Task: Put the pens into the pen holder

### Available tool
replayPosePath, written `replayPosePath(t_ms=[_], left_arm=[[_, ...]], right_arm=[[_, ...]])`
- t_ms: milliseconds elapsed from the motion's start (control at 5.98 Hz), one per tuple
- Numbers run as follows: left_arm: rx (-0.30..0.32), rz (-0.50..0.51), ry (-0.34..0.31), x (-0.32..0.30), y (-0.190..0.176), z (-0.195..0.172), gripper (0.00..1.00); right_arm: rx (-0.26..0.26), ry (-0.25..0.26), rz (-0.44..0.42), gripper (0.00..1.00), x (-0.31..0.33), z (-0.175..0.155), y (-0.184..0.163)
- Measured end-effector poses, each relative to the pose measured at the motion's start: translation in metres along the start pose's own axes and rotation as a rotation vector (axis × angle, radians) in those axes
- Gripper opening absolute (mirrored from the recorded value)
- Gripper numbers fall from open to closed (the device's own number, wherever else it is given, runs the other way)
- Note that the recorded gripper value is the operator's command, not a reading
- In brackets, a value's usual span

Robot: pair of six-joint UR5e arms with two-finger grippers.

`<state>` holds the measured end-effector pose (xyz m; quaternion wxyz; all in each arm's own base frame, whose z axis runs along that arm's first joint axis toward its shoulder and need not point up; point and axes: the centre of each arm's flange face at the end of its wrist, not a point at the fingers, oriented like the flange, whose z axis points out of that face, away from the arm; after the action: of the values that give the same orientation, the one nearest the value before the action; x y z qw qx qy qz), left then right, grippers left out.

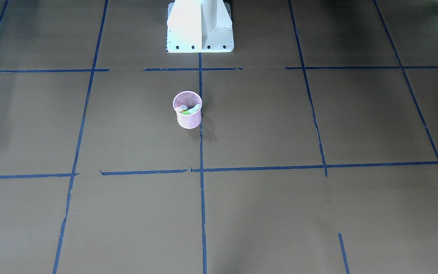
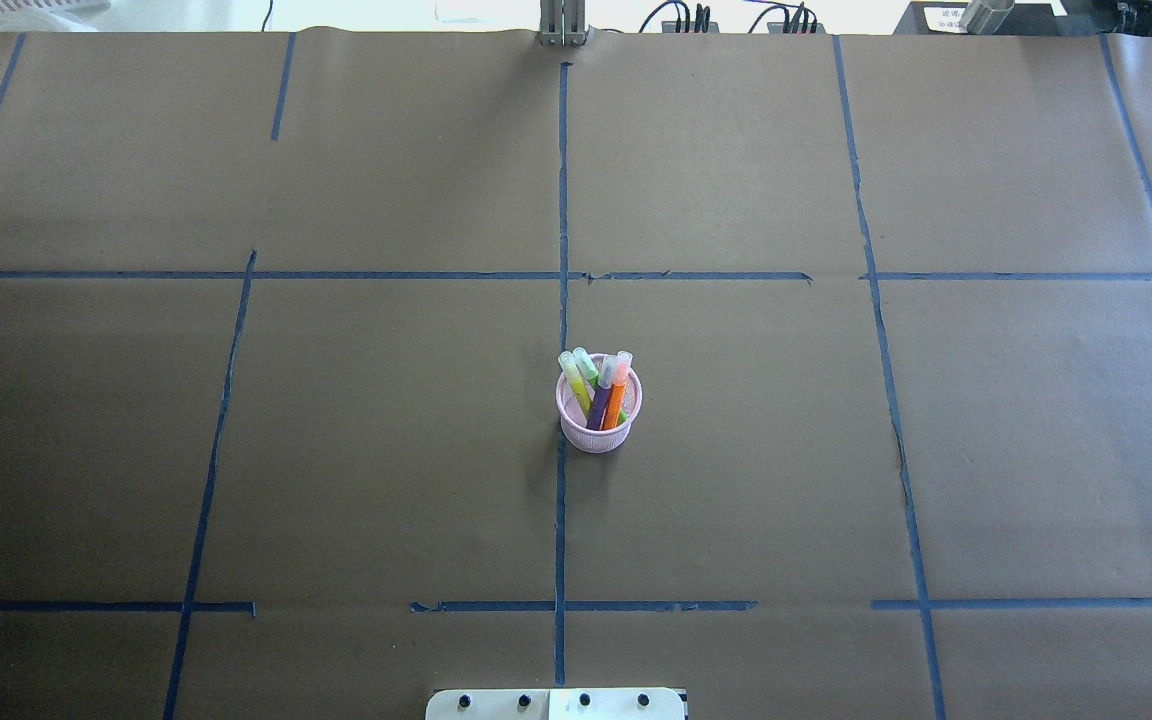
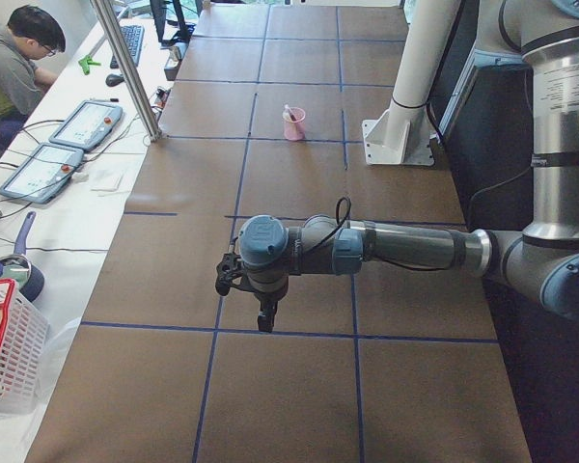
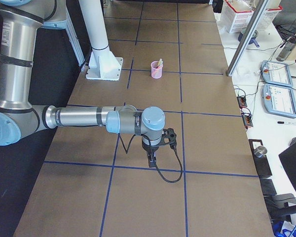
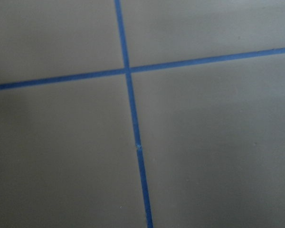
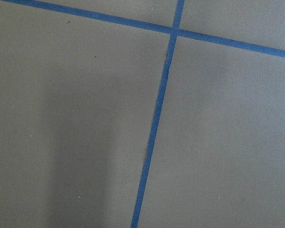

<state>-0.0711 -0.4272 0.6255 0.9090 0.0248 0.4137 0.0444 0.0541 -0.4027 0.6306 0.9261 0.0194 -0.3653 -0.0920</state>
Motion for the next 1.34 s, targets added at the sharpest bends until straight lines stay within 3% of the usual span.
replayPosePath(t_ms=[1339], left_arm=[[-0.022,-0.020,-0.002,-0.0095,0.0038,0.0105,1.00]], right_arm=[[-0.017,-0.030,0.020,1.00,0.0043,0.0097,0.0142]])
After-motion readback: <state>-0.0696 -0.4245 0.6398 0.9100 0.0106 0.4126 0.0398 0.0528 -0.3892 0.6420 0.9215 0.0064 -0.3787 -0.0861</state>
